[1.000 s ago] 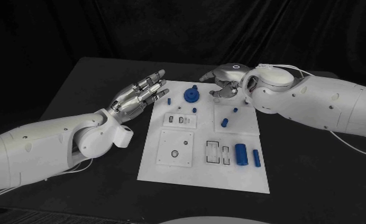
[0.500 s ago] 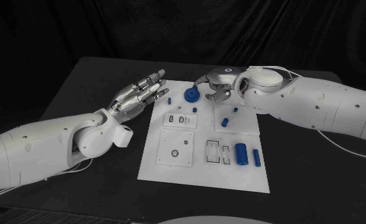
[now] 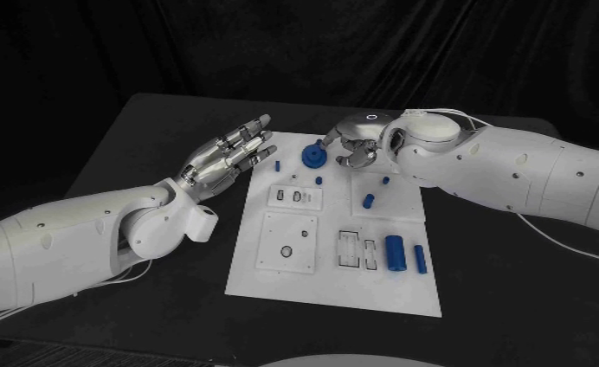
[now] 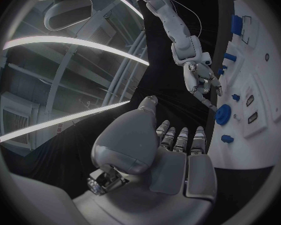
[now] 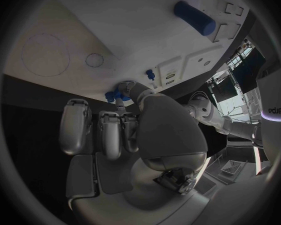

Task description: Assemble the parts on the task board

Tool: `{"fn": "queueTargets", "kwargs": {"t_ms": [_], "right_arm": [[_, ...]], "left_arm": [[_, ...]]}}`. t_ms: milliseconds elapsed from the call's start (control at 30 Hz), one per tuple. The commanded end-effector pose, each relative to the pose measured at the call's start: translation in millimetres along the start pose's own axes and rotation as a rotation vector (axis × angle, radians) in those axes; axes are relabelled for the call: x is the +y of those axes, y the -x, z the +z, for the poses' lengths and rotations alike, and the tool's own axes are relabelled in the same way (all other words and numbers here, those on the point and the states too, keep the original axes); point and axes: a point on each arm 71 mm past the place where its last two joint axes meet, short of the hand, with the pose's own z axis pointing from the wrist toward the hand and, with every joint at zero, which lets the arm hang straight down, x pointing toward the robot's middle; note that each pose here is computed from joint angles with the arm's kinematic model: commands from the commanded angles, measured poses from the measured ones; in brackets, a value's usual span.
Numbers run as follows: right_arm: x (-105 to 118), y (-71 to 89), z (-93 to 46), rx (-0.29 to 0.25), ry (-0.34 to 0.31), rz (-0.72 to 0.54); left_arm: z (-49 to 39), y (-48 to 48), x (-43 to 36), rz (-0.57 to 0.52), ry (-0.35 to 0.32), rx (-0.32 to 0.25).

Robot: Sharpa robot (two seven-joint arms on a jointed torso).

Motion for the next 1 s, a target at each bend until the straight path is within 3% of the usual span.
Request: {"fn": "queueTargets", "kwargs": {"t_ms": [33,500,1000], "right_arm": [[-0.9,-3.4,0.0,0.030,-0.011,0.000],[-3.0,-4.2,-1.3,0.030,-0.014,0.001],[-4.1,-0.8,-2.8,-0.022,-0.001,0.024]], "left_arm": [[1.3,-1.7,-2.0,-0.013,-0.026,0.011],[1.1,-1.4,-1.9,-0.013,-0.023,0.012],[-0.5,-0.2,-2.4,-0.011,-0.021,0.007]]}}
